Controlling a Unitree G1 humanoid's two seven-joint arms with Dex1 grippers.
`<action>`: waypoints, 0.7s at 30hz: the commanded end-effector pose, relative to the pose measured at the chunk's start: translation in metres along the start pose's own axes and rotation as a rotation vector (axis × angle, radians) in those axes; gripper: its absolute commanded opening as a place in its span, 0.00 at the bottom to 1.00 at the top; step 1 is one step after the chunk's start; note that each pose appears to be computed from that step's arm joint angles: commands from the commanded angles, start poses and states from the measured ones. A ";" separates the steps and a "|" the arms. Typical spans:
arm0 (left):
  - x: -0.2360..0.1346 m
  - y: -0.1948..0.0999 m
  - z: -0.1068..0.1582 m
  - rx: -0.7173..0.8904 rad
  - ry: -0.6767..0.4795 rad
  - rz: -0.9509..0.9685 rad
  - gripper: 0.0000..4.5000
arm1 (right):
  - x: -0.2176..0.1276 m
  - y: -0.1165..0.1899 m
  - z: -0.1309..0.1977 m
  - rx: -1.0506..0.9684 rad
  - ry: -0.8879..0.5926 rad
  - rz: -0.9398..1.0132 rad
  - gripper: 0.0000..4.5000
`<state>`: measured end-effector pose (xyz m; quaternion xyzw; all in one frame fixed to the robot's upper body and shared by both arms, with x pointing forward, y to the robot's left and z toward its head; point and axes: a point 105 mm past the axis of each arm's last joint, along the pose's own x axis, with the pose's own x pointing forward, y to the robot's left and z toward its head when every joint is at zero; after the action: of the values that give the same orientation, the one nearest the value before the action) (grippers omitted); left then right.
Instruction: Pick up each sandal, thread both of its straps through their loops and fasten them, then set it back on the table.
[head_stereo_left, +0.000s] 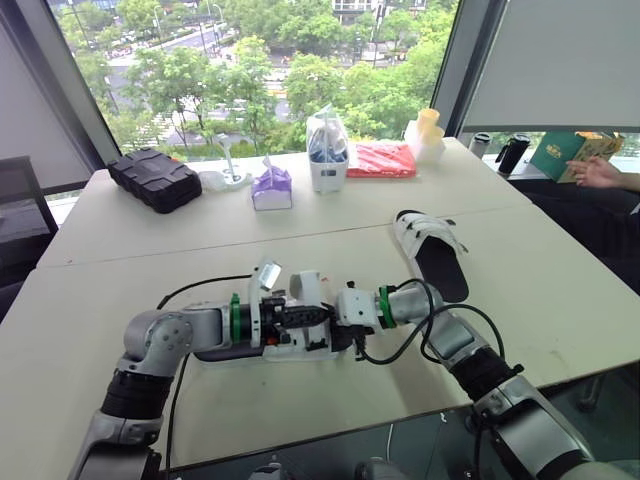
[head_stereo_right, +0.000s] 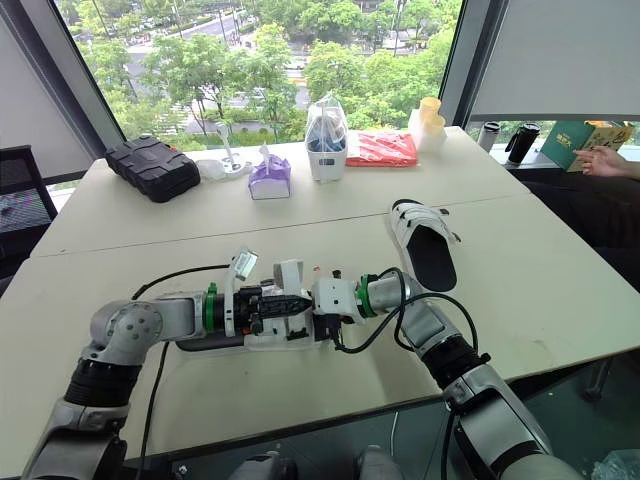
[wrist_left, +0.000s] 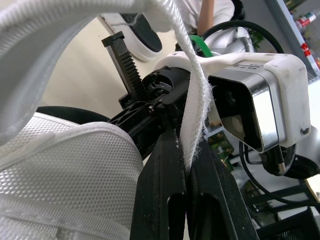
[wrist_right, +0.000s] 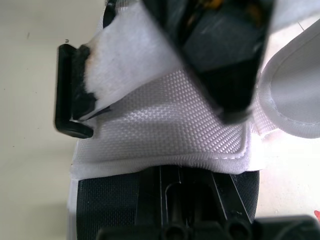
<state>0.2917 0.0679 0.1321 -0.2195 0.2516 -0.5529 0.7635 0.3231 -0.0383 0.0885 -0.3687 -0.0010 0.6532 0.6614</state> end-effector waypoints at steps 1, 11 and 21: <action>0.002 -0.002 -0.006 0.036 0.026 -0.015 0.01 | 0.004 0.015 -0.014 0.036 0.057 0.052 0.00; 0.002 0.004 -0.026 0.210 0.132 -0.019 0.01 | 0.002 0.014 -0.015 0.034 0.061 0.051 0.00; -0.009 0.018 -0.059 0.548 0.299 -0.023 0.01 | 0.004 0.015 -0.015 0.036 0.058 0.052 0.00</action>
<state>0.2716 0.0688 0.1053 0.0500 0.1527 -0.6432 0.7487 0.3226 -0.0382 0.0894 -0.3699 -0.0021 0.6528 0.6611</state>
